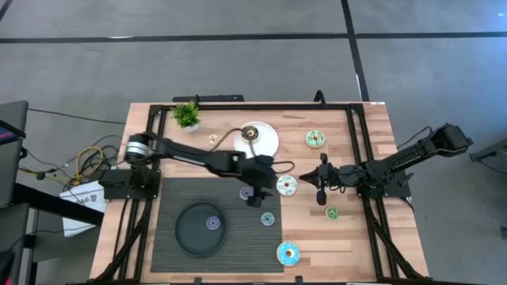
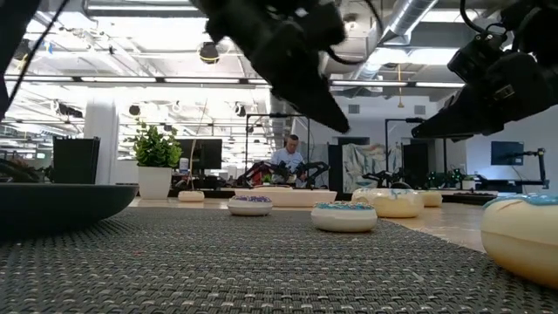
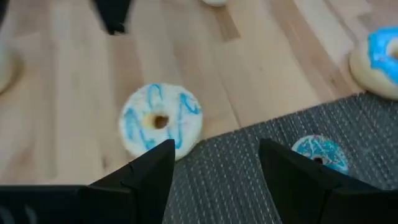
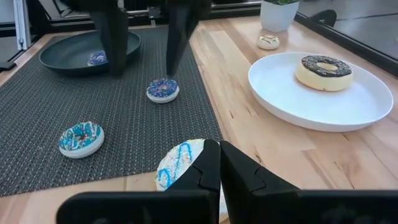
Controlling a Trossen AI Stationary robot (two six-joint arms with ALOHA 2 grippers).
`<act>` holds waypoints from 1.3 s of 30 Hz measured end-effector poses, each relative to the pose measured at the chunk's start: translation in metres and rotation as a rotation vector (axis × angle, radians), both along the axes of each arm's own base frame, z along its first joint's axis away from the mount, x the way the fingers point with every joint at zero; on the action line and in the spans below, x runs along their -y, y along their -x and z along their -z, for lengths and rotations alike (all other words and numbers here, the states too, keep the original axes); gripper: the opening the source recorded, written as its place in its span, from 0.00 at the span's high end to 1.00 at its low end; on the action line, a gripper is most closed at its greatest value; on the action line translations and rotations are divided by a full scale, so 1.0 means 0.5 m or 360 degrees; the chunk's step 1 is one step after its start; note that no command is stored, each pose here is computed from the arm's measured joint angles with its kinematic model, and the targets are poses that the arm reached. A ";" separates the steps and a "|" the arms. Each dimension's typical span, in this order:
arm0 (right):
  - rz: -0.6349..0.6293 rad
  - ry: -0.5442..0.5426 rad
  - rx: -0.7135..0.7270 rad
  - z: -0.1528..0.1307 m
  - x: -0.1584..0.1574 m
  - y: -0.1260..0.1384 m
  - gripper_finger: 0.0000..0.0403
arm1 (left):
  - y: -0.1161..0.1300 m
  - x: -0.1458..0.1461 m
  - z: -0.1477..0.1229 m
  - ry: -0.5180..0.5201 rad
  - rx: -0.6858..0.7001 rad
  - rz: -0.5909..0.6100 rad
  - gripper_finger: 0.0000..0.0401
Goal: Pick & Place donuts
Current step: Put the large white donut on the white plate
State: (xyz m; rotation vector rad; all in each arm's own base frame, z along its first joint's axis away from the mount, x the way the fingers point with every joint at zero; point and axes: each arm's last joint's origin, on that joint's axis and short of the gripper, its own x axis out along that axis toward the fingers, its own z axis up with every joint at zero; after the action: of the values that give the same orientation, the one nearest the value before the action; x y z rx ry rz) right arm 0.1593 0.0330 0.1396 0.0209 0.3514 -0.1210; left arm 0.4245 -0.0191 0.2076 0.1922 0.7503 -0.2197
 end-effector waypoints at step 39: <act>0.0012 -0.0002 -0.0096 0.012 0.001 0.005 1.00 | -0.159 -0.026 0.125 -0.0295 -0.0390 0.0256 0.43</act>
State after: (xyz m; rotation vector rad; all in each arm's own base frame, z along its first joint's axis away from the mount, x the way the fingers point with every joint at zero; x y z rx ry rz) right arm 0.1567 0.0323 0.1337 0.0196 0.4120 -0.1289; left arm 0.5039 -0.0060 0.1450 0.4077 1.0010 -0.3308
